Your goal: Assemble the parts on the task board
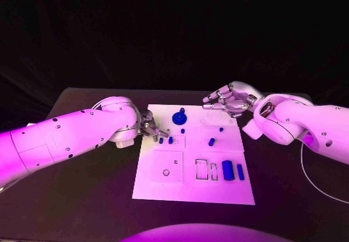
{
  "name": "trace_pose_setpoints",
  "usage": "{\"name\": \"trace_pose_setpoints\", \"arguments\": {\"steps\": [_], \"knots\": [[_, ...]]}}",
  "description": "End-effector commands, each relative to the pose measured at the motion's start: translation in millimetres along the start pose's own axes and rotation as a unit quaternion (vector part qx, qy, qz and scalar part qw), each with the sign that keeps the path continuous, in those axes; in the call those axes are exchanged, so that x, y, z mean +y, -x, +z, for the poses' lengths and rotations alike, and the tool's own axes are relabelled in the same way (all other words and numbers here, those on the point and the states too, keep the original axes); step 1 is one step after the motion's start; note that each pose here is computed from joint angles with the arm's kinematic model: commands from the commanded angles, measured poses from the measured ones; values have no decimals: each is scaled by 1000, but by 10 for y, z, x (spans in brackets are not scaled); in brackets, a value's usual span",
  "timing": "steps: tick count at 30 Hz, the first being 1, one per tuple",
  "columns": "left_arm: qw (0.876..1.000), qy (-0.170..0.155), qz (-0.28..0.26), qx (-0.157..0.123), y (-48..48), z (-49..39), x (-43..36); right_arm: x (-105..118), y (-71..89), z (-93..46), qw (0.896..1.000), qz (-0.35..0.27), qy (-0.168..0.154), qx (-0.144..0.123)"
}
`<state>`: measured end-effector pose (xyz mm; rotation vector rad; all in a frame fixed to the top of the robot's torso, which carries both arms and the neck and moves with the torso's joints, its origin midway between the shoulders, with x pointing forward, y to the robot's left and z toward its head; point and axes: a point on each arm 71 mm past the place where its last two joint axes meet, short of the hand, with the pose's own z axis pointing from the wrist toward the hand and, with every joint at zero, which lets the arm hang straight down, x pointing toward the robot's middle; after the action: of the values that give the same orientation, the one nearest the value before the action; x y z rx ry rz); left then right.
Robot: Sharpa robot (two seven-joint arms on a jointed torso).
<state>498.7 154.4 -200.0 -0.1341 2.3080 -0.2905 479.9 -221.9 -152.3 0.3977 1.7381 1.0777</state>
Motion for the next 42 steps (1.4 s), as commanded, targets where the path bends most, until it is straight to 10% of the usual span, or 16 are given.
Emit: {"name": "trace_pose_setpoints", "arguments": {"steps": [1,11,18,23,42], "knots": [[999,-1,-48,-21,48,-40,24,6,-5,4,1000,2,5,1],[985,-61,-150,-51,184,-83,95,0,-10,9,1000,4,4,1],[943,-260,-124,-168,248,-115,-208,3,-14,11,1000,5,7,1],[922,-328,-49,-199,167,-132,-388,9,-16,14,1000,5,9,0],[931,-293,128,-175,-66,107,-627,47,-43,26,1000,1,22,1]]}}
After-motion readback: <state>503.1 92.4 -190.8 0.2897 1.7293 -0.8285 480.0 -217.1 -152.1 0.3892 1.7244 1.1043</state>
